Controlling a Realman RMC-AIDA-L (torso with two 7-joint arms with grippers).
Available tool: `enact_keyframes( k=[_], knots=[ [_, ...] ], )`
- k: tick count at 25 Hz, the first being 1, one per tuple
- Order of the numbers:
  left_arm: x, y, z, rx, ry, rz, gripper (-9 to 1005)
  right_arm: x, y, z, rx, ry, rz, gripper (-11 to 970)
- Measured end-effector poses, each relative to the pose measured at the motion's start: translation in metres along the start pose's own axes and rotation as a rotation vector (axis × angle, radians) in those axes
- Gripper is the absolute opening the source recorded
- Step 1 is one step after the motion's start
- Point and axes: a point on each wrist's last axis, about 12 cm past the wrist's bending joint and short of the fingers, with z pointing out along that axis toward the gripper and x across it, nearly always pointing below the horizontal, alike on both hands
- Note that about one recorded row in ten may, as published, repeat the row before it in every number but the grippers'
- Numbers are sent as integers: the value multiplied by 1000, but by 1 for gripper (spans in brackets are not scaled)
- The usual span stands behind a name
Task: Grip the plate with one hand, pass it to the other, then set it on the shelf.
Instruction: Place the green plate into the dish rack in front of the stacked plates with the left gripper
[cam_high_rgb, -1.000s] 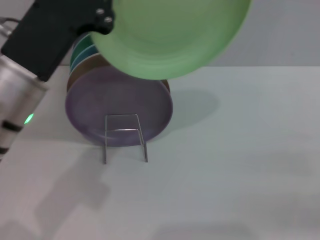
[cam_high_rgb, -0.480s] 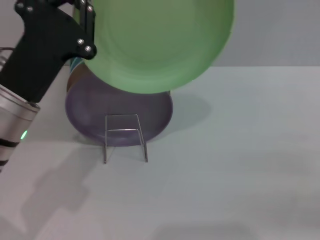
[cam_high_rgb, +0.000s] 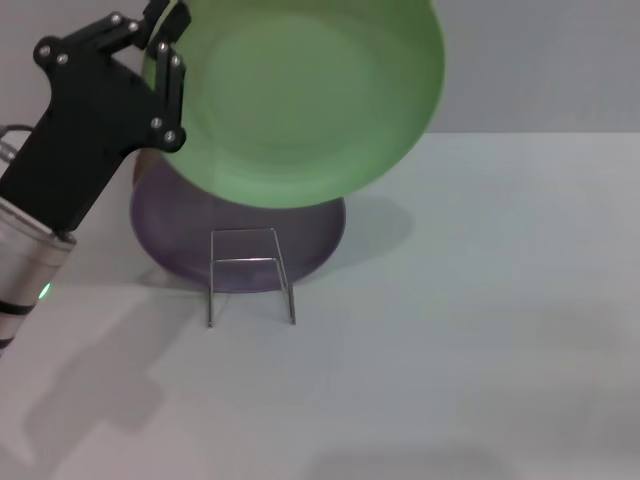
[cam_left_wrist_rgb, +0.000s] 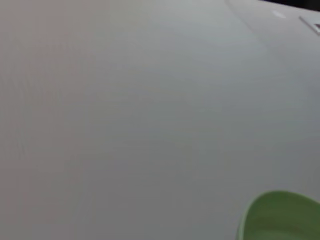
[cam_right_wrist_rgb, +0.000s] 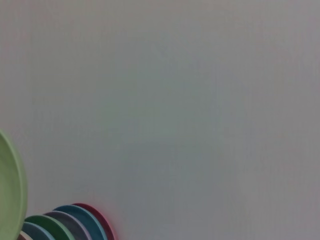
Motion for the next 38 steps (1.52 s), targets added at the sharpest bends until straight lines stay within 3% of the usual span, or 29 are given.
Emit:
enact_keyframes(
  k=[6,24,38],
  knots=[
    [8,1,-9,1,5,-14,74,0,1,1,-7,-1,6,695],
    [23,8,-5,46,17,67,90,-1,4,5,-40,3,6,695],
    [28,10,-17,57,56,88,102,0,4,6,-46,5,7,694]
  ],
)
